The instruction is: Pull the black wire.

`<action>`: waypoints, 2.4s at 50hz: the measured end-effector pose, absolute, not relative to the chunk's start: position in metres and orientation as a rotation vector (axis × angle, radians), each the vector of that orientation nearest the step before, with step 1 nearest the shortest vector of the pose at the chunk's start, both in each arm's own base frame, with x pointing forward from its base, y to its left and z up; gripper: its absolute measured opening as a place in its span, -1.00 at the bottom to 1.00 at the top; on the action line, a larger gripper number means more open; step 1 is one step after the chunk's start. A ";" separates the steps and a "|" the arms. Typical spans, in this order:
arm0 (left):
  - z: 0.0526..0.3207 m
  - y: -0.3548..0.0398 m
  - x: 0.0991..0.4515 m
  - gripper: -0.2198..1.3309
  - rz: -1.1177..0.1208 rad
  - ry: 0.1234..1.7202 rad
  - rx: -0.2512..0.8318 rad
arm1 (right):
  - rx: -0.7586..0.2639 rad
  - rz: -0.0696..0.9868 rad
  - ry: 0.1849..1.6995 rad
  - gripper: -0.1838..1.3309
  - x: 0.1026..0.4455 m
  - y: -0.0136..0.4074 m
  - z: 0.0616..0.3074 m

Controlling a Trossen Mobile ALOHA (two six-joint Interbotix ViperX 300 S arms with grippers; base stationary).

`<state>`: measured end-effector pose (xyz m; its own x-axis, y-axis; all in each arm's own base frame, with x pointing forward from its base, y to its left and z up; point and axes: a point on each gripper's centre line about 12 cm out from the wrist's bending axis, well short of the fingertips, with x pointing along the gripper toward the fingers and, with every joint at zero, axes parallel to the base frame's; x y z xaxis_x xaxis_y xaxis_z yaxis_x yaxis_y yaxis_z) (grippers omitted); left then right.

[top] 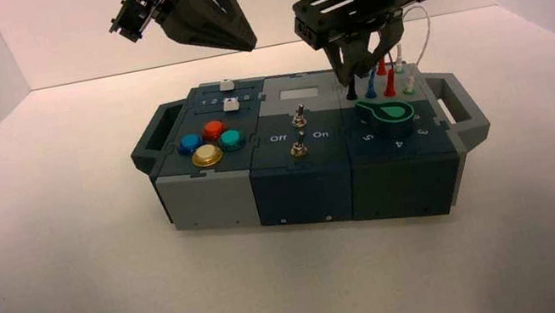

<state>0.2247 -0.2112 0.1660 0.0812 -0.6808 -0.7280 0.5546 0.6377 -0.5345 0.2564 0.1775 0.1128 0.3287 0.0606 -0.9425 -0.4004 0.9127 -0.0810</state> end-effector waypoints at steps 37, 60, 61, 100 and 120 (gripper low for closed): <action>0.168 -0.212 0.226 -0.93 -0.932 1.164 -0.132 | -0.334 0.304 1.222 0.18 0.259 0.180 0.105; 0.168 -0.212 0.225 -0.93 -0.936 1.167 -0.133 | -0.341 0.297 1.238 0.12 0.260 0.180 0.101; 0.168 -0.212 0.225 -0.93 -0.937 1.167 -0.132 | -0.344 0.297 1.239 0.06 0.260 0.180 0.101; 0.170 -0.213 0.225 -0.93 -0.944 1.168 -0.132 | -0.366 0.260 1.232 -0.68 0.259 0.172 0.139; 0.173 -0.213 0.224 -0.93 -0.951 1.163 -0.133 | -0.262 0.369 1.298 -0.68 0.243 0.182 0.148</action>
<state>0.2244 -0.2129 0.1726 0.0699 -0.6932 -0.7174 0.5662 0.6196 -0.5436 0.2427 0.1817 0.1485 0.2240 0.1187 -0.9673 -0.4082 0.9127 0.0174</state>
